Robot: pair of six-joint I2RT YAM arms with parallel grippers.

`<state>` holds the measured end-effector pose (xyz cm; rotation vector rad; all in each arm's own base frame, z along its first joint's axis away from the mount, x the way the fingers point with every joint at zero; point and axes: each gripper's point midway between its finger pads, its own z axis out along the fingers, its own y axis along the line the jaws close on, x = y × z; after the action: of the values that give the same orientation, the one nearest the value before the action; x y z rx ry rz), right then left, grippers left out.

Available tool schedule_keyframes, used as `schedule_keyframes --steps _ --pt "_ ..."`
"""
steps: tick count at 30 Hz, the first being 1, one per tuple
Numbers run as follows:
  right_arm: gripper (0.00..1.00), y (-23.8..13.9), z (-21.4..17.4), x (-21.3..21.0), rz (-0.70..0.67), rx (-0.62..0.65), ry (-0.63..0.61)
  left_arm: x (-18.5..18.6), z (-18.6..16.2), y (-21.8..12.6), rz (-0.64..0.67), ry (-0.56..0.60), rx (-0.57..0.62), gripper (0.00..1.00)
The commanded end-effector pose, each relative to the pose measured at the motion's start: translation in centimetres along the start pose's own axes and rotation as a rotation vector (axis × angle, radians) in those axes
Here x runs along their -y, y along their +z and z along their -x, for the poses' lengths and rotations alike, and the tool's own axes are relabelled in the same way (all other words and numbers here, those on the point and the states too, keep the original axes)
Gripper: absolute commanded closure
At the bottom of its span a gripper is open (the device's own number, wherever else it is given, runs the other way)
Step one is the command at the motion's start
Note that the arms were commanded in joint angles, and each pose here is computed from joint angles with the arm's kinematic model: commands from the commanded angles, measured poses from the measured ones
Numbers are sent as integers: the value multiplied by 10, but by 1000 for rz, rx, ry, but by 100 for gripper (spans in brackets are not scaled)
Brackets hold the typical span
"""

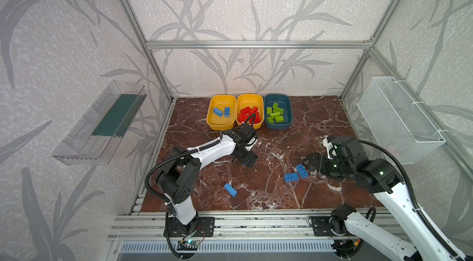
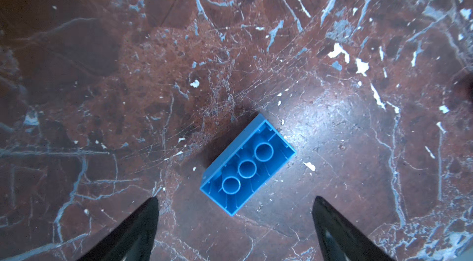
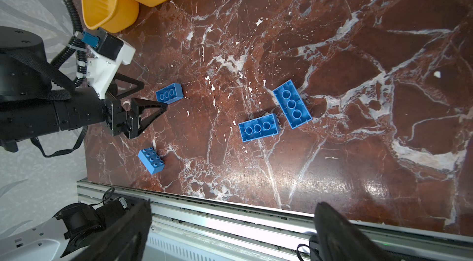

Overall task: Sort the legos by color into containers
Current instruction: 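Grasp a blue brick with the left gripper while the right gripper shifts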

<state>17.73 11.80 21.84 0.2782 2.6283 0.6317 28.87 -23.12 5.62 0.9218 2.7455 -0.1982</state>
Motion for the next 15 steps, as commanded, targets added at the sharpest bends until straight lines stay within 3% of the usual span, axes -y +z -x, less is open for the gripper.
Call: schedule_keyframes --steps 1,15 --pt "1 -5 7 -4 -9 15 -44 2 12 -1 5 63 25 6" --pt "1 0 25 -11 -23 0 -99 4 18 30 25 50 3 14"
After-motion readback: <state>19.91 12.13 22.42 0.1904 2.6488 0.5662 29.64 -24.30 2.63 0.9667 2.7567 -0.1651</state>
